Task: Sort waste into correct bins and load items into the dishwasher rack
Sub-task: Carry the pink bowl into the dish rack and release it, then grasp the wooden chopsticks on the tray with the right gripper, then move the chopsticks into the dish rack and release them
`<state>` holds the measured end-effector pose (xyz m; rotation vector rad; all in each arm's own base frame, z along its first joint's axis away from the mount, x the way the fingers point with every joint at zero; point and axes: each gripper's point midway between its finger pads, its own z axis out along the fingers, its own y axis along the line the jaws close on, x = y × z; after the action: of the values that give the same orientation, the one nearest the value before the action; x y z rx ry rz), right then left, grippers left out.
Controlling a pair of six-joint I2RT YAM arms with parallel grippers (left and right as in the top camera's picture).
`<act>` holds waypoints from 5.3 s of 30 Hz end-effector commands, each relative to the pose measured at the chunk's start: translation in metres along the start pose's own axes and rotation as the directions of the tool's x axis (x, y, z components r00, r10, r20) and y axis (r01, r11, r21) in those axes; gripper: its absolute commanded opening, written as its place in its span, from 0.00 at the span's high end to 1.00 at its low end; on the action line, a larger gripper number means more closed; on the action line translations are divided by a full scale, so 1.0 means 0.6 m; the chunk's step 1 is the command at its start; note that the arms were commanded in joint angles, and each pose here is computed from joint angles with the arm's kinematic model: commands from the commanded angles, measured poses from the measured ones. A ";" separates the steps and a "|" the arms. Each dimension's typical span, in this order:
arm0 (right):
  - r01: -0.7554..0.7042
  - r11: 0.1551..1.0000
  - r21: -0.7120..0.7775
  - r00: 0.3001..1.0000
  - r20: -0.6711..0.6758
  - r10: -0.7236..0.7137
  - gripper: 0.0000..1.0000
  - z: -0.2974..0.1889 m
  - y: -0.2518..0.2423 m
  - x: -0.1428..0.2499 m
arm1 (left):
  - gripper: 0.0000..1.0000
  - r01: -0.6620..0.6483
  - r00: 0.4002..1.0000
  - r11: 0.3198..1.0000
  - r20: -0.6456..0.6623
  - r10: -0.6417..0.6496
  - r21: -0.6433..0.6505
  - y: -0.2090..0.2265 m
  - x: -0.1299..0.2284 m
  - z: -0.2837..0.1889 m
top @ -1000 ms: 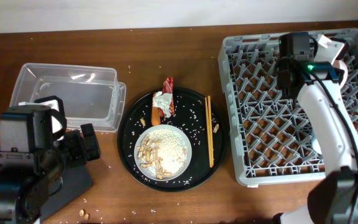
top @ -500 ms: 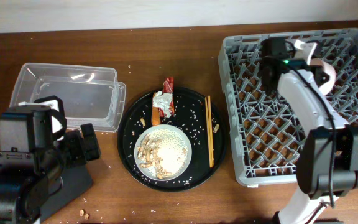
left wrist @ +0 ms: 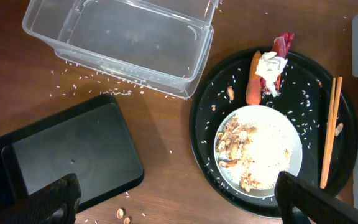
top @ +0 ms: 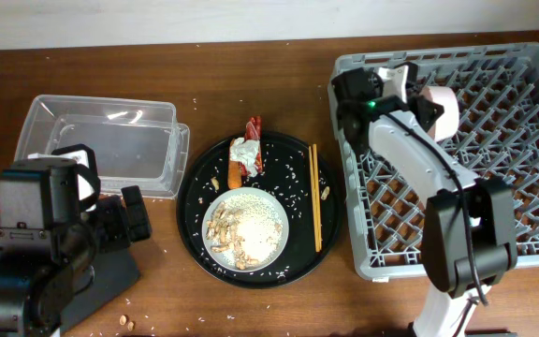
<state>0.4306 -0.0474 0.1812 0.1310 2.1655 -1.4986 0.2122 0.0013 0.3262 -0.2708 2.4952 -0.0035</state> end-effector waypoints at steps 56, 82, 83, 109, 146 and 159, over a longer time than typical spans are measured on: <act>0.197 0.220 -0.955 0.847 0.053 -0.529 0.96 -0.346 0.347 0.219 | 0.01 0.015 1.000 1.000 0.010 -0.015 -0.009 0.004 -0.001 -0.003; -0.064 0.380 -0.923 0.967 -0.152 -0.205 0.70 -0.177 0.139 0.031 | 0.01 0.015 1.000 1.000 0.010 -0.015 -0.010 0.004 -0.001 -0.003; -0.053 0.375 -0.926 0.970 -0.138 -0.203 0.66 -0.187 0.138 0.029 | 0.01 0.015 1.000 1.000 0.010 -0.015 -0.009 0.004 -0.001 -0.003; 0.006 0.308 -0.951 0.956 -0.085 -0.281 0.76 -0.280 0.325 0.175 | 0.01 0.015 1.000 1.000 0.010 -0.015 -0.009 0.004 -0.001 -0.003; -0.038 0.235 -0.971 0.995 -0.058 -0.077 0.66 -0.188 0.143 0.033 | 0.01 0.015 1.000 1.000 0.010 -0.015 -0.009 0.004 -0.001 -0.003; 0.080 0.060 -0.995 0.978 0.090 0.190 0.02 -0.379 -0.078 0.019 | 0.01 0.015 1.000 1.000 0.010 -0.015 -0.010 0.004 -0.001 -0.003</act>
<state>0.3628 0.1176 0.1922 -0.3468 2.6730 0.2956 0.2118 0.0014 0.3259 -0.2704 2.4975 -0.0028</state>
